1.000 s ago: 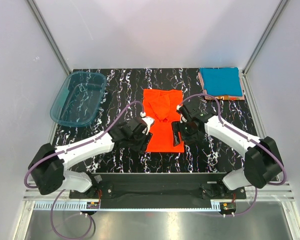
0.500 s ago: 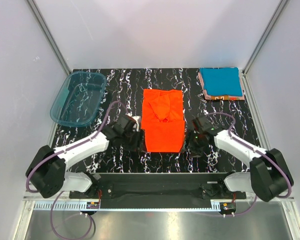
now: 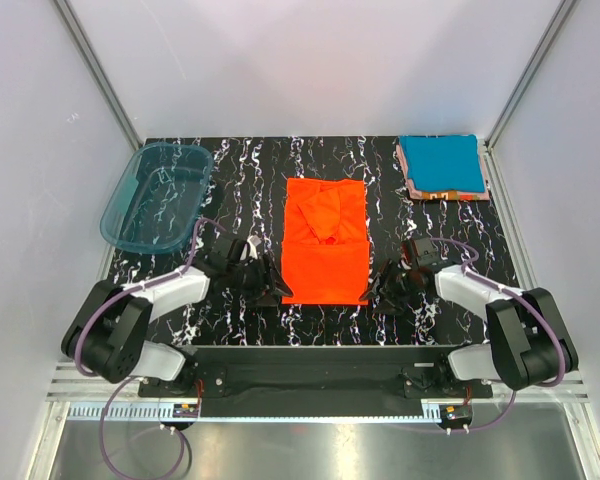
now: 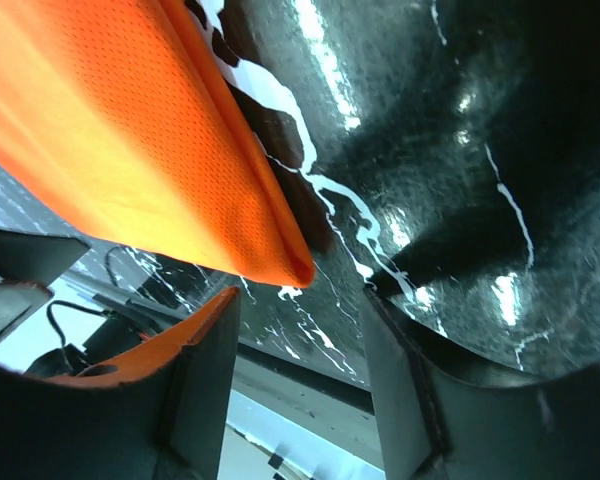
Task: Fold and stack the t-shirts
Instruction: Fold the tshirt
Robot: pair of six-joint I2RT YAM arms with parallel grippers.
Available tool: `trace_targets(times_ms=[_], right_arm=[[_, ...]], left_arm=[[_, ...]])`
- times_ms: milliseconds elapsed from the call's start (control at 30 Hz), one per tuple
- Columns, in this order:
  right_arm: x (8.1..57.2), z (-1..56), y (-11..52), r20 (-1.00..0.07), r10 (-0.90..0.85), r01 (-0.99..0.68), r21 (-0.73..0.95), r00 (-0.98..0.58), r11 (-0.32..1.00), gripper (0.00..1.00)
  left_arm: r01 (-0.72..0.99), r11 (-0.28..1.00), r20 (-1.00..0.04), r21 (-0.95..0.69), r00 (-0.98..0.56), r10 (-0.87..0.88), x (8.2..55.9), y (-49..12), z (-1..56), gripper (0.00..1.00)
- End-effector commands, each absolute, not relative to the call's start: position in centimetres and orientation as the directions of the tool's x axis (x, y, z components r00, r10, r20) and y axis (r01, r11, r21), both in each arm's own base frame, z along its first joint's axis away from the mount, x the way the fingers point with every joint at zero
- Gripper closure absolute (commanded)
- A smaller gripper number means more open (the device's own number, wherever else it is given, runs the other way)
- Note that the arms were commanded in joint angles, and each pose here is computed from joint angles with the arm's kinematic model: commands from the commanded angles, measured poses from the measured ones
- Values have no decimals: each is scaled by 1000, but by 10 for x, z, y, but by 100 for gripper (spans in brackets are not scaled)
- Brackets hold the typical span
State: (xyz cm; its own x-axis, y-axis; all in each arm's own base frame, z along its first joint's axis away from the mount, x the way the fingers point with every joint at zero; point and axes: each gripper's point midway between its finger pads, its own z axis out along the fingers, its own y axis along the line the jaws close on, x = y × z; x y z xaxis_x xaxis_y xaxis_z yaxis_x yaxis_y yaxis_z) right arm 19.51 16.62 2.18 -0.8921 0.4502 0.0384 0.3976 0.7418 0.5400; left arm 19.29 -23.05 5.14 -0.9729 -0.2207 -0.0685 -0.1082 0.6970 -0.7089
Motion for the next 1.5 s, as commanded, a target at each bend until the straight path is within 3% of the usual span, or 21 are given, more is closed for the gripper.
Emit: trace_targets(times_ms=[0,433,767,933,1467], right_arm=[[200,16,166,27,463,394,570,-886,721,42],[198,-4,166,76,474,430,563,-877,706,51],[202,-5,157,40,500,441,537,-865,719,68],[203,-4,160,49,483,428,546,-874,720,100],[207,14,169,48,470,401,603,-881,689,100]], left_arm=[[-141,619,-21,-772,-969,-246,200,-241,56,35],[-214,667,33,-714,-962,-273,192,-229,42,36],[-233,670,45,-705,-957,-285,189,-225,43,33],[-260,655,72,-710,-951,-300,190,-228,35,32],[-469,621,218,-628,-872,-438,183,-223,4,40]])
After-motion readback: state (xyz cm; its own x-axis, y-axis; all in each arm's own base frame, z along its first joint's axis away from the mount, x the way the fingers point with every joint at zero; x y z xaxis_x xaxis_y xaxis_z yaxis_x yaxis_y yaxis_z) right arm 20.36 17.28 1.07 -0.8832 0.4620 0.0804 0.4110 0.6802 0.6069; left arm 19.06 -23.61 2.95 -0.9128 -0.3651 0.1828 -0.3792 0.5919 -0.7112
